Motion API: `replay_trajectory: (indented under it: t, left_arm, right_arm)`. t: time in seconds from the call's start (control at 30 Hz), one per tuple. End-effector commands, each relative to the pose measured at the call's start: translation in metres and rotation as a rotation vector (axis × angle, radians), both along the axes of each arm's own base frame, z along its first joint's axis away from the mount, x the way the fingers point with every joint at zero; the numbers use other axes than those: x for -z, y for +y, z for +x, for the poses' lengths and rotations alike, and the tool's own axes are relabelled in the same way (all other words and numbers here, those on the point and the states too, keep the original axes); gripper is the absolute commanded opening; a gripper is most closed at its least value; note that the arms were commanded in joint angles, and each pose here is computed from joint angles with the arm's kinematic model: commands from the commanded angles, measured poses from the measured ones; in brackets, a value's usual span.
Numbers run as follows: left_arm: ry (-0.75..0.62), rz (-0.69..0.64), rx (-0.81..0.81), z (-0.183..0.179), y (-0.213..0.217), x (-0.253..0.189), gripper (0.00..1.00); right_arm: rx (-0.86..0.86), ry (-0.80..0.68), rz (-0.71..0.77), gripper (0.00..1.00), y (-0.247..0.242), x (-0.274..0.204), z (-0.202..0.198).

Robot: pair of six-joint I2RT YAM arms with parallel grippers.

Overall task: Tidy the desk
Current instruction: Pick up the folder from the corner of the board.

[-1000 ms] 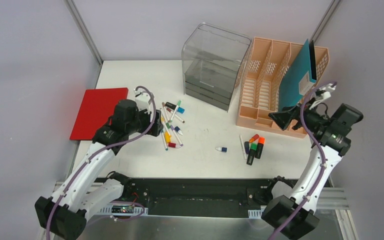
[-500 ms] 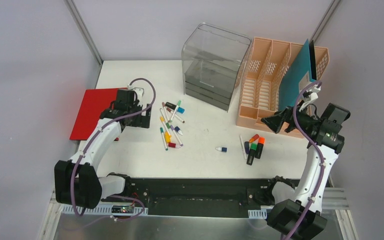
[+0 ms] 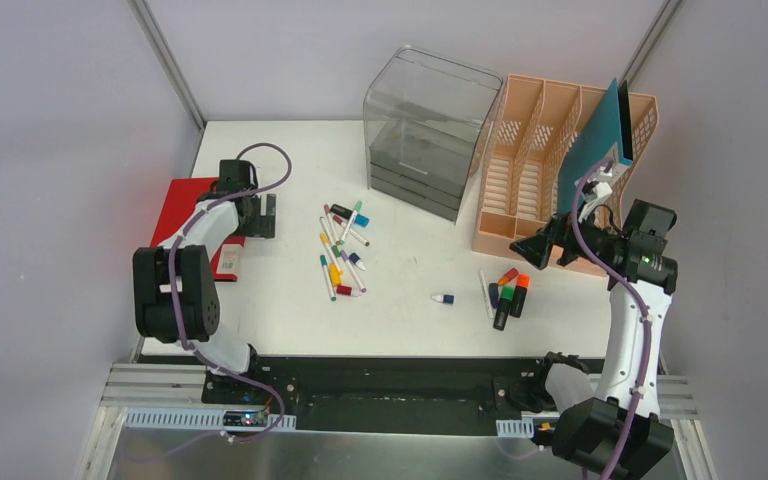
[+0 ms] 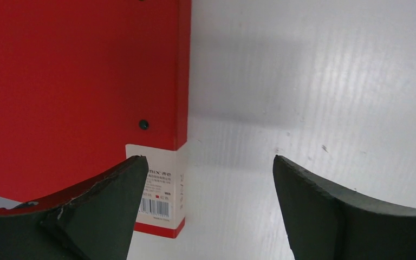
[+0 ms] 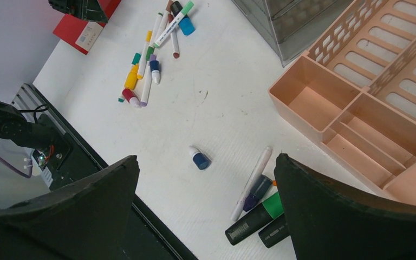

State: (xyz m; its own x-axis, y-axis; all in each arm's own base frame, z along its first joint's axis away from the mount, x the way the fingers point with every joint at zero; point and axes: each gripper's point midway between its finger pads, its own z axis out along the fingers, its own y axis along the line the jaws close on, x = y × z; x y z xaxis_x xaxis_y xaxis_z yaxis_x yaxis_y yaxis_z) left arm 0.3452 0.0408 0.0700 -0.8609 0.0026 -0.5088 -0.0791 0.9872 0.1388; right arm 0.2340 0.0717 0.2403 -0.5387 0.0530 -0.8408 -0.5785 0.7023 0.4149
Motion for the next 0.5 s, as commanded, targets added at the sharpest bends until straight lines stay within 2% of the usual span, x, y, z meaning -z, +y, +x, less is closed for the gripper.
replay_trajectory:
  t: [0.0,0.17,0.47]
  left_arm:
    - [-0.028,0.075,-0.016,0.025,0.026,-0.005,0.87]
    - [0.028,0.07,0.008,0.03,0.03,0.013,0.82]
    - [0.124,0.024,0.003,0.025,0.032,0.04,0.65]
  right_arm:
    - [-0.004,-0.071,-0.06,0.99,-0.003,-0.014,0.004]
    - [-0.006,-0.068,-0.059,0.99,-0.003,-0.013,0.004]
    - [-0.007,-0.056,-0.062,0.99,-0.003,-0.009,0.006]
